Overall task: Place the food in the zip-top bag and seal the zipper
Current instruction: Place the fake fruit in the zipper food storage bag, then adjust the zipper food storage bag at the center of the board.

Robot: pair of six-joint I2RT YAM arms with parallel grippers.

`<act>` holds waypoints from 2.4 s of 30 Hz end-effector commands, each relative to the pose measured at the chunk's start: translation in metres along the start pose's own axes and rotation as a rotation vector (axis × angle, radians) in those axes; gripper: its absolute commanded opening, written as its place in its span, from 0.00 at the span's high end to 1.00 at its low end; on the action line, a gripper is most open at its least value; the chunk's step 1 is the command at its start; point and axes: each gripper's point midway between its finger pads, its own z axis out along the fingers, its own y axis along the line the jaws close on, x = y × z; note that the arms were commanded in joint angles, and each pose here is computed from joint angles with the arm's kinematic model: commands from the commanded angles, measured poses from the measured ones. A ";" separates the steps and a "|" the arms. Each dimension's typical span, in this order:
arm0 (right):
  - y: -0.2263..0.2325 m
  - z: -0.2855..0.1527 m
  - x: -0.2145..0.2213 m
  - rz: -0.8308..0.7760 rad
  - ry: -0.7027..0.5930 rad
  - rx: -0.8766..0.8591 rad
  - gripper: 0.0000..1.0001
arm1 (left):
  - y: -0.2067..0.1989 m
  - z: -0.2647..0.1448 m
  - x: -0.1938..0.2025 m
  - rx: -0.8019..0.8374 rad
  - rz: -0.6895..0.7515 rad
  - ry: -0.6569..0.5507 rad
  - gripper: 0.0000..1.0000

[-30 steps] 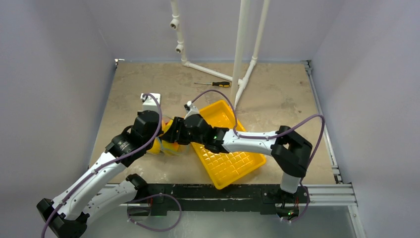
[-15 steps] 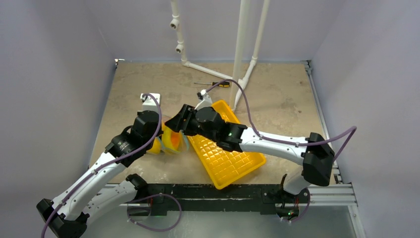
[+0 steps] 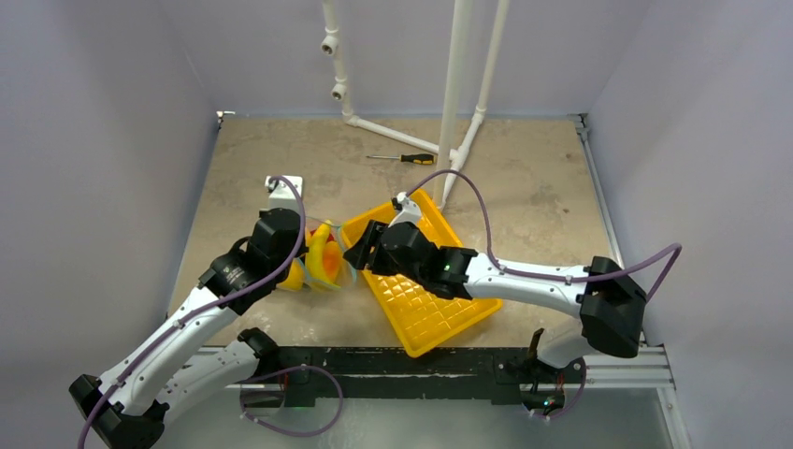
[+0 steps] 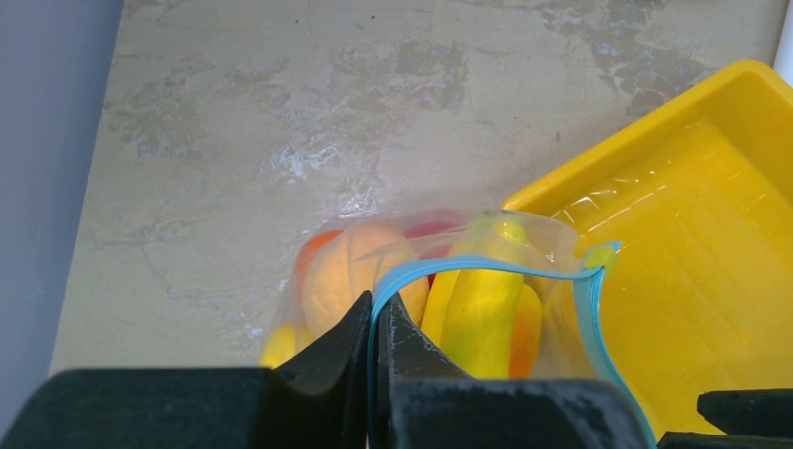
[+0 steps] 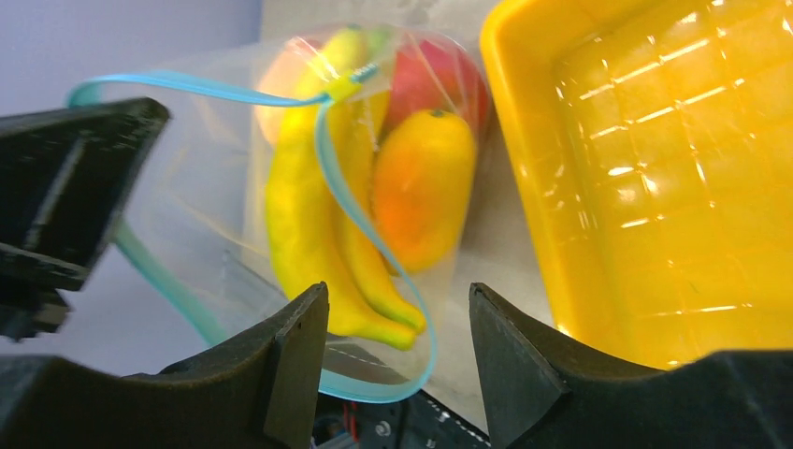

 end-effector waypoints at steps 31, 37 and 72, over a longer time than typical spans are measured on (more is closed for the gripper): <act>0.049 0.012 -0.007 -0.040 -0.015 -0.185 1.00 | 0.008 -0.011 -0.024 -0.012 -0.079 -0.076 1.00; 0.074 -0.004 -0.032 -0.072 -0.074 -0.228 1.00 | 0.015 -0.029 -0.043 0.004 -0.116 -0.117 1.00; 0.091 -0.004 0.000 -0.045 -0.025 -0.264 1.00 | -0.077 -0.034 0.004 0.444 -0.141 0.143 1.00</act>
